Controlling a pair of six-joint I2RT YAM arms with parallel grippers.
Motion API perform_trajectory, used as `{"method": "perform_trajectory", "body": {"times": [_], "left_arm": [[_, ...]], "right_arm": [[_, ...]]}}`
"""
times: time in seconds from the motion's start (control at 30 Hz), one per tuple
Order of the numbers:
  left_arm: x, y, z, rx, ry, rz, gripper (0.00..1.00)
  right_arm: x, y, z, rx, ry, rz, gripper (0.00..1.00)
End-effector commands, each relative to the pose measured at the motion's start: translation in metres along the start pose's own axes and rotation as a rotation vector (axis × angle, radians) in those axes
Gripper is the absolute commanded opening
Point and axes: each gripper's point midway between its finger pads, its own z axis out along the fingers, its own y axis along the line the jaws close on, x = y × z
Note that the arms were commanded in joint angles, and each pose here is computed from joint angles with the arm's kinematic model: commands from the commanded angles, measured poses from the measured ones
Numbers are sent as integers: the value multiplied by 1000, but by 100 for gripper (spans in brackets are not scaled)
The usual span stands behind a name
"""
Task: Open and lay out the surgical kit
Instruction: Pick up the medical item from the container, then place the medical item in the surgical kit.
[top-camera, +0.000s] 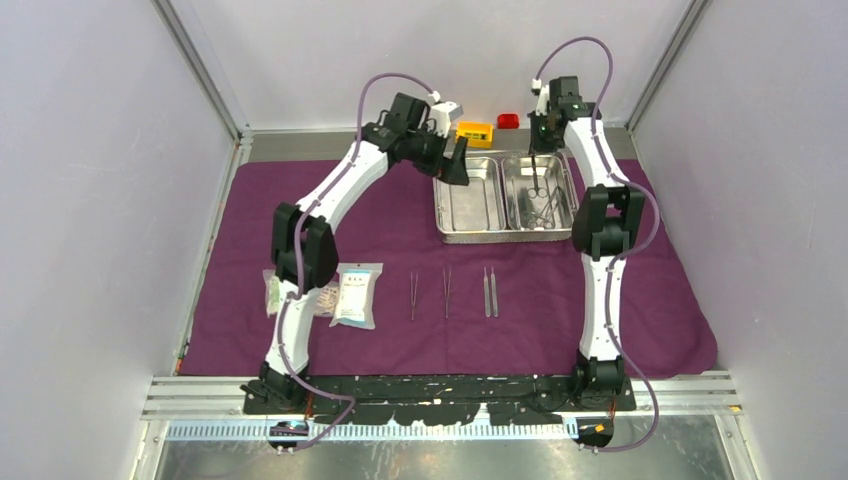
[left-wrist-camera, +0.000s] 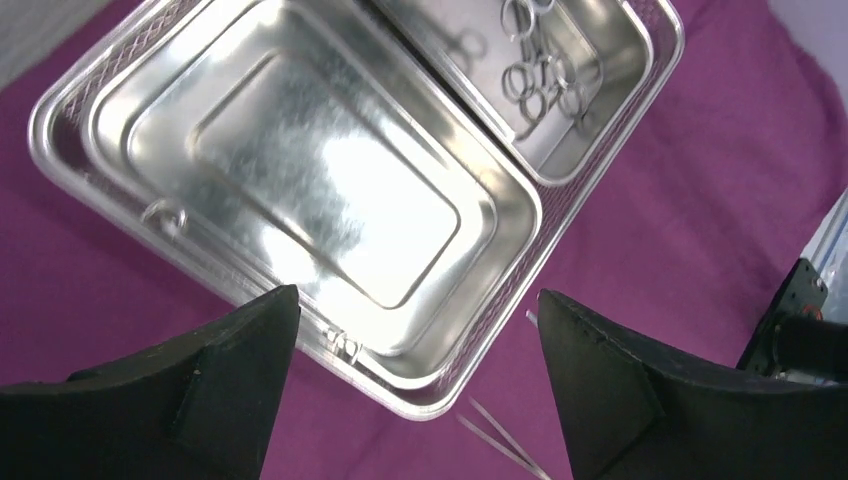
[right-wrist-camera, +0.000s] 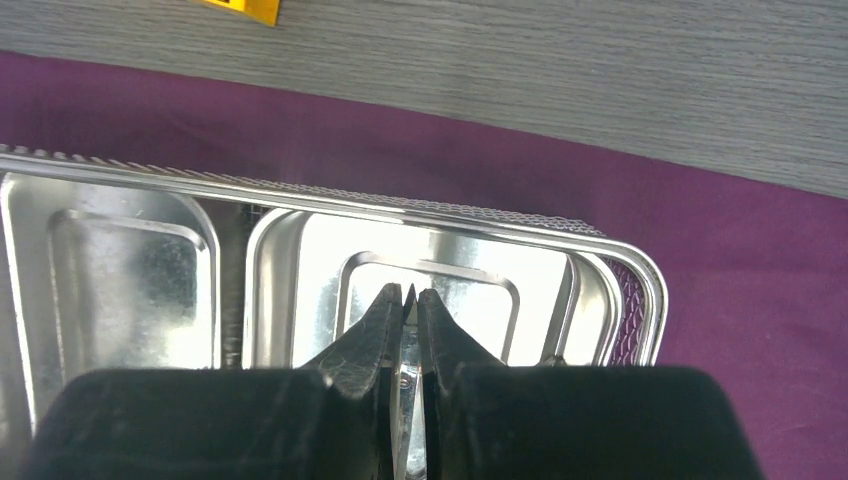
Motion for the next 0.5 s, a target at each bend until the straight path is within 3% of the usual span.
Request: {"method": "perform_trajectory", "body": {"times": [0.0,0.47], "left_arm": [[-43,-15,15,29,-130,-33,89],[-84,-49,81,215,-290,-173,78]], "right_arm": [[-51,10,-61,-19,-151,31,0],[-58,41,-108,-113,-186,135,0]]}}
